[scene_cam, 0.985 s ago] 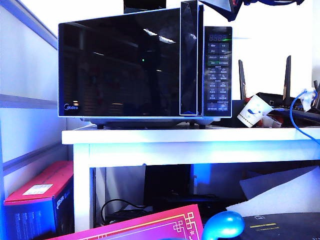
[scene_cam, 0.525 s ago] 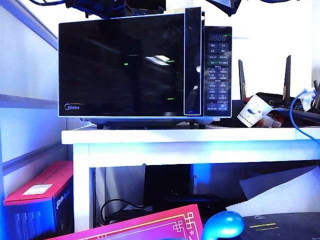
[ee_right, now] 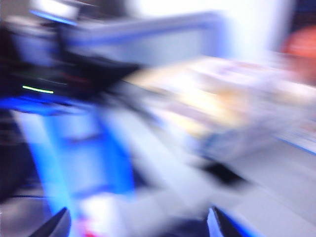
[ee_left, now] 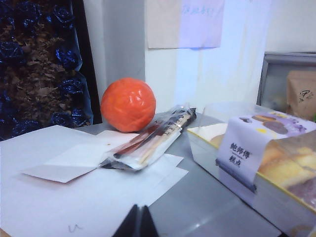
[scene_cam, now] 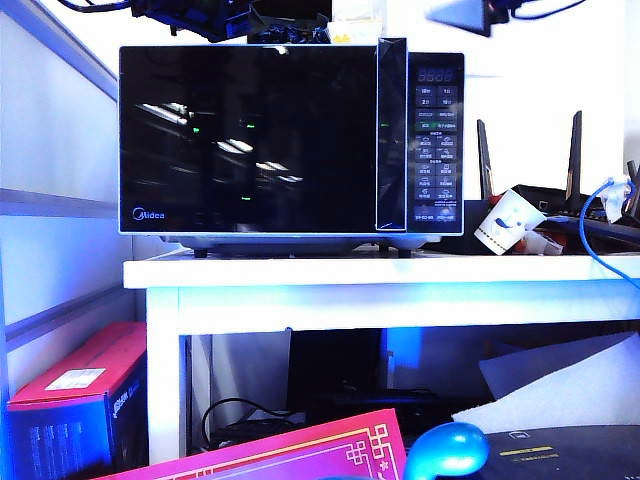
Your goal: Open the microwave door, place the box of snacks from the top of the microwave inside, then close the microwave door.
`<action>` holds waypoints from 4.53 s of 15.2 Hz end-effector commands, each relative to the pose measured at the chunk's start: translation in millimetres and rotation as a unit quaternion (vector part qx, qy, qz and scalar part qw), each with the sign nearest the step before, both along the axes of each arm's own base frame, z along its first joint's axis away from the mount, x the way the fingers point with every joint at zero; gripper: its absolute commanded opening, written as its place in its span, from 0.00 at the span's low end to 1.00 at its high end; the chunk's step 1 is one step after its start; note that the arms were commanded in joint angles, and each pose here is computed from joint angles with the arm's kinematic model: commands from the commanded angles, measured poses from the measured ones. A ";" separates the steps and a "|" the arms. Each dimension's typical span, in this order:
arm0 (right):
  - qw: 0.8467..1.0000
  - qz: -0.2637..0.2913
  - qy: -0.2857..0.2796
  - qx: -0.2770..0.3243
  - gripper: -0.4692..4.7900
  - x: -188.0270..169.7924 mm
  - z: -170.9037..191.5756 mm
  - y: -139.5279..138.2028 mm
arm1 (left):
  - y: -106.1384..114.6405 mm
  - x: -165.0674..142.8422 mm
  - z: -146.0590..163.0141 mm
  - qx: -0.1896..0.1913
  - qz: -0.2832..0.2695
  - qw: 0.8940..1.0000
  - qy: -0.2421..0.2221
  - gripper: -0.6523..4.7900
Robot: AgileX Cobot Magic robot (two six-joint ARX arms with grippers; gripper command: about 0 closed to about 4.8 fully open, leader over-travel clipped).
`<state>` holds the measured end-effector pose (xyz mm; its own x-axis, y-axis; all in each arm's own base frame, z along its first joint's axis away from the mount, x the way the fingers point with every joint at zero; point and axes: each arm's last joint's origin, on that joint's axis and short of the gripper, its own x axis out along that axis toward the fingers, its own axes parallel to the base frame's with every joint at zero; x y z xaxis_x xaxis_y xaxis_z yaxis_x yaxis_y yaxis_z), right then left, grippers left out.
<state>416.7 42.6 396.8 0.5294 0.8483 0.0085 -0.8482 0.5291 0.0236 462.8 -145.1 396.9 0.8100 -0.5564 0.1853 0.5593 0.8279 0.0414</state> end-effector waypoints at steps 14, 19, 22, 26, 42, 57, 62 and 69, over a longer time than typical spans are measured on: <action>0.997 0.027 0.015 -0.072 0.72 -7.7 -19.1 50.2 | 0.7 -11.0 39.2 -0.020 -0.008 0.999 -0.038 0.11; 0.985 0.165 0.008 -0.040 0.72 -20.1 -10.2 52.4 | 2.6 -17.2 45.9 -0.017 -0.008 0.999 -0.031 0.11; 0.974 0.225 0.029 -0.019 0.72 -26.5 -5.0 52.4 | 2.5 -16.7 44.2 -0.015 -0.008 1.000 -0.023 0.11; 0.943 0.325 0.072 0.009 0.70 -32.4 1.5 52.4 | 2.4 -16.5 43.5 -0.014 -0.007 1.000 -0.019 0.11; 0.992 0.122 -0.021 0.036 0.66 -20.2 24.3 43.1 | -0.3 -8.2 11.7 0.037 -0.005 0.995 0.098 0.11; 0.988 0.144 0.034 -0.052 0.64 -24.7 -12.7 60.2 | 4.8 -25.0 39.5 0.030 -0.004 0.998 0.053 0.11; 0.957 0.278 0.080 -0.016 0.60 -39.6 -11.1 90.6 | 9.0 -38.7 66.6 0.023 -0.004 0.999 0.028 0.11; 0.935 0.343 0.088 -0.019 0.60 -60.4 -11.6 138.6 | 12.8 -51.4 78.8 0.026 -0.004 0.999 0.037 0.11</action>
<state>359.2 179.2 381.7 -0.1338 0.9885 -0.0707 -0.9749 -0.1185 0.1883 419.9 -133.9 464.2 0.8223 -0.5653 0.0658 0.5648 0.8248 0.0283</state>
